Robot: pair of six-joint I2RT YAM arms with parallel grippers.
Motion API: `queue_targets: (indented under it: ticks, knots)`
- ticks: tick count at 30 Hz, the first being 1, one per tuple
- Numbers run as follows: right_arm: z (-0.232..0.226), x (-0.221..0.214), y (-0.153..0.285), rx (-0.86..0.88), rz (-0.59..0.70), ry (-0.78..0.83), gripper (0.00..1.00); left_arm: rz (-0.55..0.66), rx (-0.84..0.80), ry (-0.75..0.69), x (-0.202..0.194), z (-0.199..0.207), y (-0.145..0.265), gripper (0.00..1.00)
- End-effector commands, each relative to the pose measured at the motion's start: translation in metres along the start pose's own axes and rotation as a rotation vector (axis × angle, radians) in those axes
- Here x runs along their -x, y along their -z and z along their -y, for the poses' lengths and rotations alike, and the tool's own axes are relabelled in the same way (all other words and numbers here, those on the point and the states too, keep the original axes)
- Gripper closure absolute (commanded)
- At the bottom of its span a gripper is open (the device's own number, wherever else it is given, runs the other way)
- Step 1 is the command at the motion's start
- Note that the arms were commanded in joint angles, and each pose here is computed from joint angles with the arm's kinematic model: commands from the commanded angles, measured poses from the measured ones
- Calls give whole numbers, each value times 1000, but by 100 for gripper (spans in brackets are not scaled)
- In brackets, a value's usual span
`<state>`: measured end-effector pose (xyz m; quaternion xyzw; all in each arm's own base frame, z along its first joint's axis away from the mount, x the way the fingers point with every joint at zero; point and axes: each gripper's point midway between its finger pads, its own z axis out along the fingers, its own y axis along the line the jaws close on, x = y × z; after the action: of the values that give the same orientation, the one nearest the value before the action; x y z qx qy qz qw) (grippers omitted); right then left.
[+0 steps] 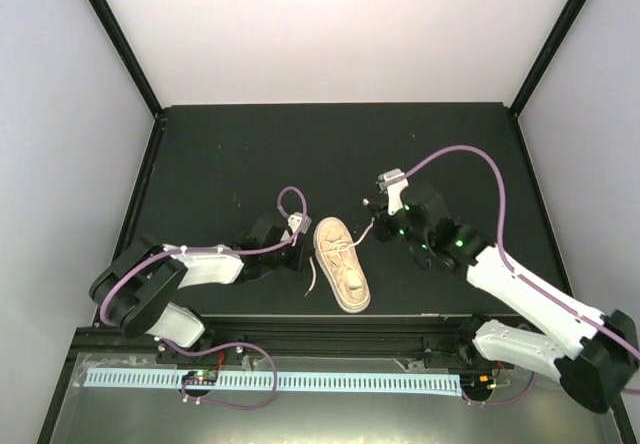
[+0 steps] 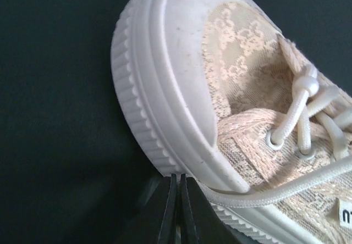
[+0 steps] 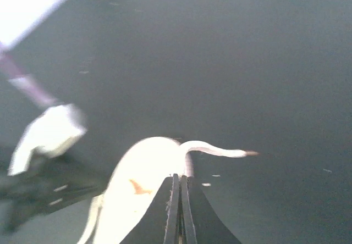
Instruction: Tie the shoes
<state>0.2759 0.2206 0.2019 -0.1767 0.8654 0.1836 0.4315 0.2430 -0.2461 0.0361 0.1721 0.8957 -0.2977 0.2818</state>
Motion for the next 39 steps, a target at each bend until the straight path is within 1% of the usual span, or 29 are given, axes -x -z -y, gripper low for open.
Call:
queue_targets:
  ticks: [1,4,7,13,18,19,20,21,22,23,24,25,26,29,33,35,39]
  knots:
    - [-62,-3,38,387,37,87,98,56,-81,-56,34,19,-11,98]
    - [-99,-15,69,634,52,140,99,78,-75,-51,45,16,-12,99]
    - [-122,-31,86,768,32,164,98,124,-95,-48,60,15,-3,98]
    - [-157,-85,76,864,-124,188,98,153,-202,-161,79,40,15,98]
    - [-189,-114,62,863,-215,253,98,190,-284,-229,93,63,31,98]
    - [-195,-116,60,858,-222,263,97,202,-301,-242,97,68,34,98]
    - [-201,-114,58,856,-227,267,85,208,-317,-256,100,72,37,99]
    - [-201,-109,52,821,-222,255,65,214,-329,-270,103,76,40,98]
    - [-198,-103,45,771,-211,238,41,218,-337,-282,105,79,42,98]
    - [-190,-94,38,696,-185,224,29,223,-343,-296,109,82,45,98]
    - [-179,-85,32,621,-159,207,19,224,-344,-306,110,84,47,98]
    - [-164,-76,25,553,-141,179,14,227,-349,-319,111,86,49,98]
    - [-147,-67,19,496,-127,137,11,228,-354,-330,111,88,52,98]
    - [-99,-48,7,413,-102,29,12,237,-379,-363,111,94,59,98]
    - [-62,-29,4,384,-31,-3,13,242,-404,-386,111,100,64,98]
    - [-57,-26,1,435,-33,-13,15,239,-412,-388,111,101,64,98]
    - [-69,-25,1,574,-43,19,20,234,-430,-387,110,104,63,98]
